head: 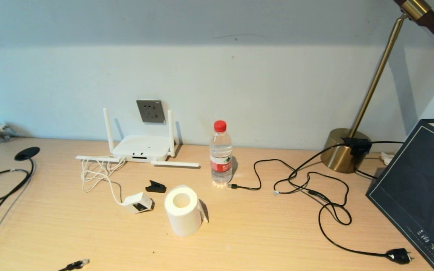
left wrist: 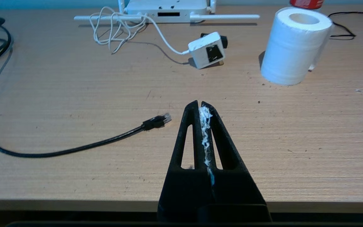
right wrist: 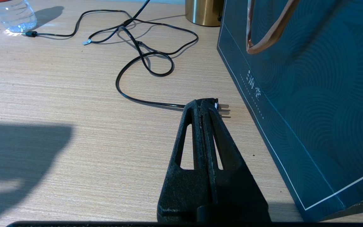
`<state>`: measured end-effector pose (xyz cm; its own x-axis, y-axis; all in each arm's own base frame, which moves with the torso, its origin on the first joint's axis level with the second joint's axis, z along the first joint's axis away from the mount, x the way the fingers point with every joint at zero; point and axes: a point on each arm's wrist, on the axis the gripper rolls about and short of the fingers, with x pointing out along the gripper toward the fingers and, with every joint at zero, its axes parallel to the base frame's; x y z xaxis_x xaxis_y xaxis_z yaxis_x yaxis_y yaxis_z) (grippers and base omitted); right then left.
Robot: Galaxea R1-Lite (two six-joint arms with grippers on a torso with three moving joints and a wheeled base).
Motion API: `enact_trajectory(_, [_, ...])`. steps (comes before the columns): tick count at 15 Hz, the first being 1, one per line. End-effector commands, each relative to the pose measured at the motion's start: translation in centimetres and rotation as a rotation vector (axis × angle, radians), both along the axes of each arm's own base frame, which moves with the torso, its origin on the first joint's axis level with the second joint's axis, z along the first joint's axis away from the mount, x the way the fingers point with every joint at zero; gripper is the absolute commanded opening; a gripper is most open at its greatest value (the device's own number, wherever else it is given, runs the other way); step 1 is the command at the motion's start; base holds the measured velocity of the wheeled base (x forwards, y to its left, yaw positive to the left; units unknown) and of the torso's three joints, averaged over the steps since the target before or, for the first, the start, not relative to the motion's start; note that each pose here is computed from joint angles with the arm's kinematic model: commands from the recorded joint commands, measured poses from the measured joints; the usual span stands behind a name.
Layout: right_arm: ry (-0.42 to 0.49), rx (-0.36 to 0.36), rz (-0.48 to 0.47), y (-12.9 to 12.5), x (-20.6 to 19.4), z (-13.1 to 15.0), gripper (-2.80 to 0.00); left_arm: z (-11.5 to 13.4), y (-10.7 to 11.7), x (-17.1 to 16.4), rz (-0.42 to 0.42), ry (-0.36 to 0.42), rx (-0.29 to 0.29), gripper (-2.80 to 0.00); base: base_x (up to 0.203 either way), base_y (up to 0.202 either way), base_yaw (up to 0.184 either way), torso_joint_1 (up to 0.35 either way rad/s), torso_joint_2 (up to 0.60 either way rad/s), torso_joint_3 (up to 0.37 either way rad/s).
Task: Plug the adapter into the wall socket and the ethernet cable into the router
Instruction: Pick up plug
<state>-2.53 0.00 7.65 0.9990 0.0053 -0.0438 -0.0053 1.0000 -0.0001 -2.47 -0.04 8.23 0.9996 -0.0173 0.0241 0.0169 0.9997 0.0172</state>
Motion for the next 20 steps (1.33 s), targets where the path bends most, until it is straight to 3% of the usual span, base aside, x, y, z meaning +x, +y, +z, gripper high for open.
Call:
enact_trajectory(1, [0.001, 0.0, -0.001, 0.0, 0.0, 0.0, -2.8, 4.0, -0.1, -0.9, -0.047, -0.092, 0.007, -2.8, 0.0, 0.0, 0.0, 0.0, 0.0, 0.0])
enact_trajectory(5, [0.001, 0.0, 0.0, 0.0, 0.0, 0.0, -2.8, 11.8, -0.3, 3.0, -0.172, 0.045, 0.058, -2.8, 0.0, 0.0, 0.0, 0.0, 0.0, 0.0])
enact_trajectory(10, [0.001, 0.0, 0.0, 0.0, 0.0, 0.0, -2.8, 18.6, -2.0, 15.8, -0.341, 0.251, 0.152, -2.8, 0.0, 0.0, 0.0, 0.0, 0.0, 0.0])
enact_trajectory(12, [0.001, 0.0, 0.001, 0.0, 0.0, 0.0, -2.8, 19.5, -1.7, 22.0, -0.411, 0.284, 0.231, -2.8, 0.0, 0.0, 0.0, 0.0, 0.0, 0.0])
enact_trajectory(14, [0.001, 0.0, -0.001, 0.0, 0.0, 0.0, -2.8, 19.2, -0.3, 27.4, -0.535, 0.268, 0.364, -2.8, 0.0, 0.0, 0.0, 0.0, 0.0, 0.0])
enact_trajectory(15, [0.001, 0.0, 0.001, 0.0, 0.0, 0.0, -2.8, 18.7, 0.5, 29.2, -0.633, 0.239, 0.452, -2.8, 0.0, 0.0, 0.0, 0.0, 0.0, 0.0])
enact_trajectory(17, [0.001, 0.0, -0.001, 0.0, 0.0, 0.0, -2.8, 17.3, 1.1, 30.0, -0.794, 0.27, 0.513, -2.8, 0.0, 0.0, 0.0, 0.0, 0.0, 0.0])
enact_trajectory(18, [0.001, 0.0, 0.0, 0.0, 0.0, 0.0, -2.8, 16.6, 0.9, 30.2, -0.843, 0.299, 0.538, 0.0, 0.0, 0.0, 0.0, 0.0, 0.0, 0.0])
enact_trajectory(20, [0.001, 0.0, 0.001, 0.0, 0.0, 0.0, -2.8, 15.8, 0.8, 30.3, -0.921, 0.357, 0.591, 0.0, 0.0, 0.0, 0.0, 0.0, 0.0, 0.0])
